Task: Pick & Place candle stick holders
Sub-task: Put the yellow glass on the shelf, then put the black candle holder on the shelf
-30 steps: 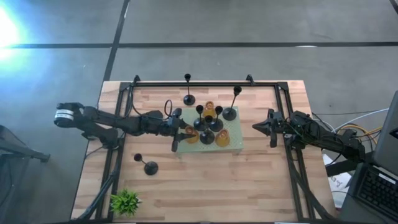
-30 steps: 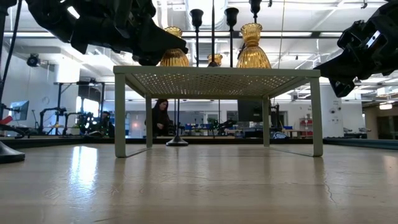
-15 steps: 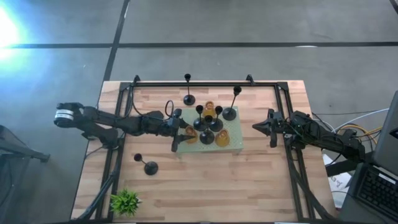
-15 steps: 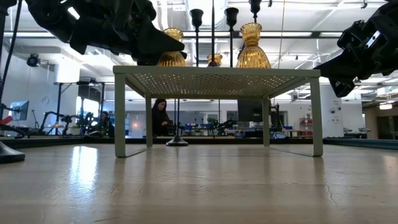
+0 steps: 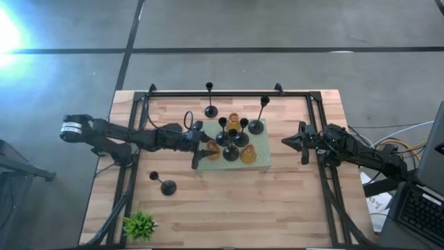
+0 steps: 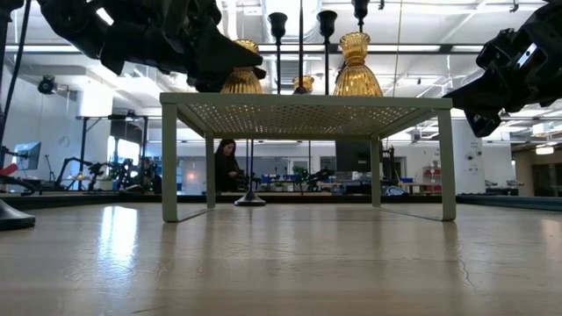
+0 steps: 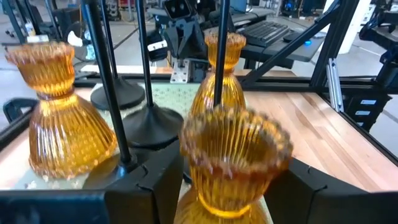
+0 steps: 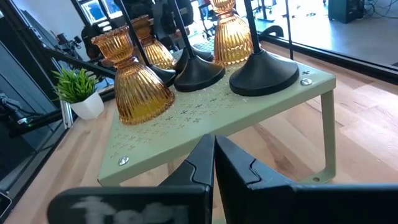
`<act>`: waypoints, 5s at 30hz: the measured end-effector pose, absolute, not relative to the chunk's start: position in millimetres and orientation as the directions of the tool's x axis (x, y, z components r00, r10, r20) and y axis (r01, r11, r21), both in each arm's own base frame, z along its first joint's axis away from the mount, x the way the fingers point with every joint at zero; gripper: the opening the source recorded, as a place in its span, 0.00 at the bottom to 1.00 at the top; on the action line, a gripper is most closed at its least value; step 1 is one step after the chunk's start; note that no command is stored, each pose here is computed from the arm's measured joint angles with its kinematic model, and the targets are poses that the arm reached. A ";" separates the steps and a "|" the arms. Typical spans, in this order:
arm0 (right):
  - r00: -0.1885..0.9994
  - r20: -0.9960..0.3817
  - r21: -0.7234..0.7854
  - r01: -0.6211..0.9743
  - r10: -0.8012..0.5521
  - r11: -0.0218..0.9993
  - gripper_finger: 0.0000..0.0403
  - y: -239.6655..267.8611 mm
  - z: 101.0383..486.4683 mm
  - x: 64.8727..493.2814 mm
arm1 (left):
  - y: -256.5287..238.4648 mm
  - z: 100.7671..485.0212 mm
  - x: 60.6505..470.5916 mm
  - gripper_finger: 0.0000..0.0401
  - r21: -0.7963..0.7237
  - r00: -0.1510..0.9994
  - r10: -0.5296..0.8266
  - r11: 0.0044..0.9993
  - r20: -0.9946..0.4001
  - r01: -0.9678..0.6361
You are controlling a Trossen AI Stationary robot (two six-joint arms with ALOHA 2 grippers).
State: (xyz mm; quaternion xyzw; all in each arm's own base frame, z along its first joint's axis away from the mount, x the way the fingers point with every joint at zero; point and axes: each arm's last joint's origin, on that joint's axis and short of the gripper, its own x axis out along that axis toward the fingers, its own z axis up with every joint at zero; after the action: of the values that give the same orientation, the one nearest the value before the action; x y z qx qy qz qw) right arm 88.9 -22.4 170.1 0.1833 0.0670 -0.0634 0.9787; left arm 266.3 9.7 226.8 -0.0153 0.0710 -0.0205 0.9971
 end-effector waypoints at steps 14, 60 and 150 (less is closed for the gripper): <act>0.983 -0.155 0.350 0.149 -0.100 0.925 0.02 -22.4 170.1 88.9 | 10.0 233.8 269.2 0.49 -0.022 0.992 -0.042 0.999 -0.118 0.040; 0.983 -0.154 0.350 0.148 -0.099 0.925 0.02 -22.4 170.1 88.9 | 12.1 233.4 286.2 0.49 -0.010 0.988 -0.045 0.999 -0.145 0.044; 0.983 -0.154 0.350 0.148 -0.099 0.925 0.02 -22.4 170.1 88.9 | -12.1 195.7 69.4 0.60 -0.503 0.604 -0.275 0.829 -0.748 -0.246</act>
State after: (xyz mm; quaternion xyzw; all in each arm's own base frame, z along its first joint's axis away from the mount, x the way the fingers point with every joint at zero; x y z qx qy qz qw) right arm 88.9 -22.4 170.1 0.1833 0.0668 -0.0633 0.9787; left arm 69.4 -12.1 195.7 -0.2926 0.4449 -0.0086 0.8464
